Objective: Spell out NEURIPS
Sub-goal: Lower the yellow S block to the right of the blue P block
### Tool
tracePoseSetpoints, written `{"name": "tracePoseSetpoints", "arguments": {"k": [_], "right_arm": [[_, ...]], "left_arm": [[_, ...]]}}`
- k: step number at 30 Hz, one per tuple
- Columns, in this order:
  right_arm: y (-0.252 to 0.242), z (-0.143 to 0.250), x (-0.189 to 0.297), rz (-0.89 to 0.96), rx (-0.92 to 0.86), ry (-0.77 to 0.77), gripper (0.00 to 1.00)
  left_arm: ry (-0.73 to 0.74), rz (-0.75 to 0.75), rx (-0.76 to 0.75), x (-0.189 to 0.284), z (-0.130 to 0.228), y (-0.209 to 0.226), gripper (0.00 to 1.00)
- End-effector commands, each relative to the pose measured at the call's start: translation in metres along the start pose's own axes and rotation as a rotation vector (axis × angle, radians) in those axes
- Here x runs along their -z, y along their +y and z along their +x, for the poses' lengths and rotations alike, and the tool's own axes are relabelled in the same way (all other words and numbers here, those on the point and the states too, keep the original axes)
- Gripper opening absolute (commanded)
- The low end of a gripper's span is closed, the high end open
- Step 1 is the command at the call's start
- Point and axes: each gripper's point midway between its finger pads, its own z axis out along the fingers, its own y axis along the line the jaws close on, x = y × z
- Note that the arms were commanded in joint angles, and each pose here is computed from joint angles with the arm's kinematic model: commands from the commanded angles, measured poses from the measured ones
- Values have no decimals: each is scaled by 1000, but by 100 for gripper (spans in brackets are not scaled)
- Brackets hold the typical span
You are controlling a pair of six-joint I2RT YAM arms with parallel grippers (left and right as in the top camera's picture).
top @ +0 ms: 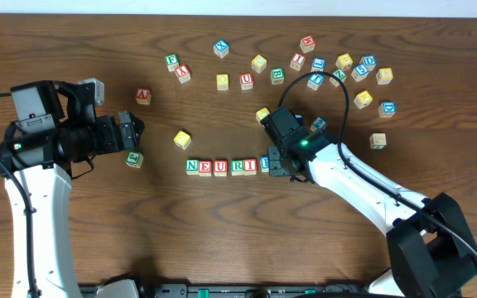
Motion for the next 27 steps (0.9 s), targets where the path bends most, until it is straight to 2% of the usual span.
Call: {"name": "tracePoseSetpoints", "arguments": {"k": [1,13,27], "right_arm": [[-4,0,-2,30,-8,-15,4],[-8,-5,-3,41,-16,-34,7],[-10,-4,-16,68,-11,-20,5]], "left_arm": [[-23,-9,-2,6,-7,0,98],[-23,-9,-2,6,-7,0,99],[-23,-9,-2,6,-7,0,99]]}}
